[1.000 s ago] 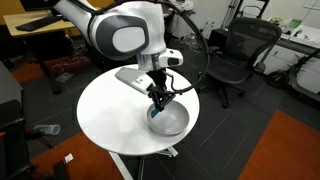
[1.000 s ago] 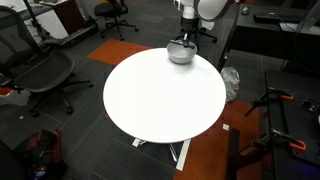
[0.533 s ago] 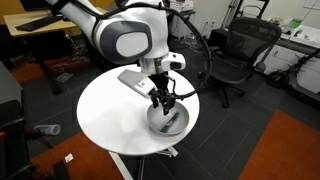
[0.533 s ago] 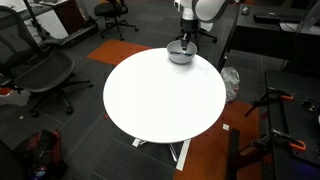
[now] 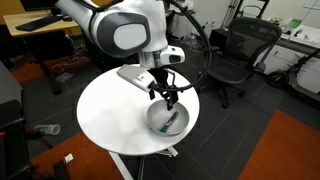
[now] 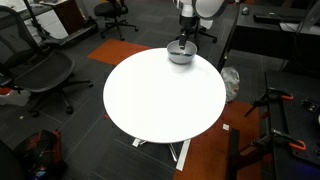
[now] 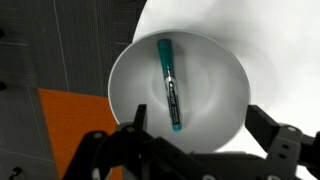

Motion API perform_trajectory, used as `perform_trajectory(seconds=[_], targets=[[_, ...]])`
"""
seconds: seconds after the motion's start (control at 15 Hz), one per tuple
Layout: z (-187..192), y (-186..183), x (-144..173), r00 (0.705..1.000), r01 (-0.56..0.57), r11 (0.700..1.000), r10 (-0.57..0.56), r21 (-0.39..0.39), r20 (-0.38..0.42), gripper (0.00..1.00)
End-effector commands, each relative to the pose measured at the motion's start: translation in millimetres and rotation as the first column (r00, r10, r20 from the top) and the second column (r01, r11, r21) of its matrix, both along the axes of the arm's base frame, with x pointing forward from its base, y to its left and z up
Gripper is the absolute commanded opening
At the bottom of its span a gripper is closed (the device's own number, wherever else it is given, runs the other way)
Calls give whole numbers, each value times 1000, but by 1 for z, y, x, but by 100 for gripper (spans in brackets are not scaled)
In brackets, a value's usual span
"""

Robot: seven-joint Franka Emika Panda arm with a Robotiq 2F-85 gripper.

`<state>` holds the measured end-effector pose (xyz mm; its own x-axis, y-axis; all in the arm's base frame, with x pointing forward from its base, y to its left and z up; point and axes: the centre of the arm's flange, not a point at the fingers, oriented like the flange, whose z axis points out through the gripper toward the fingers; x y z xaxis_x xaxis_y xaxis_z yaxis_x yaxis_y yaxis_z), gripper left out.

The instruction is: Put the green object in the grey bowl

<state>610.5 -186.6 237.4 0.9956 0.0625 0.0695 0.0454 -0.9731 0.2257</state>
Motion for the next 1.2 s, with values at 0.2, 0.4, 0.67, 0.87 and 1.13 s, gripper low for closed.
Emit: perform_trajectory(seconds=[0.2,0.4,0.67,0.87,1.13], targets=[[56,29,-41,999,17,999,-15,-37,47,100],[76,41,-57,998,20,998,-16,-65,66,100],[101,58,-77,994,18,997,-10,-78,106,100],[114,67,-91,992,17,997,-7,-81,123,100],[125,75,-106,989,22,997,-10,-76,150,100]])
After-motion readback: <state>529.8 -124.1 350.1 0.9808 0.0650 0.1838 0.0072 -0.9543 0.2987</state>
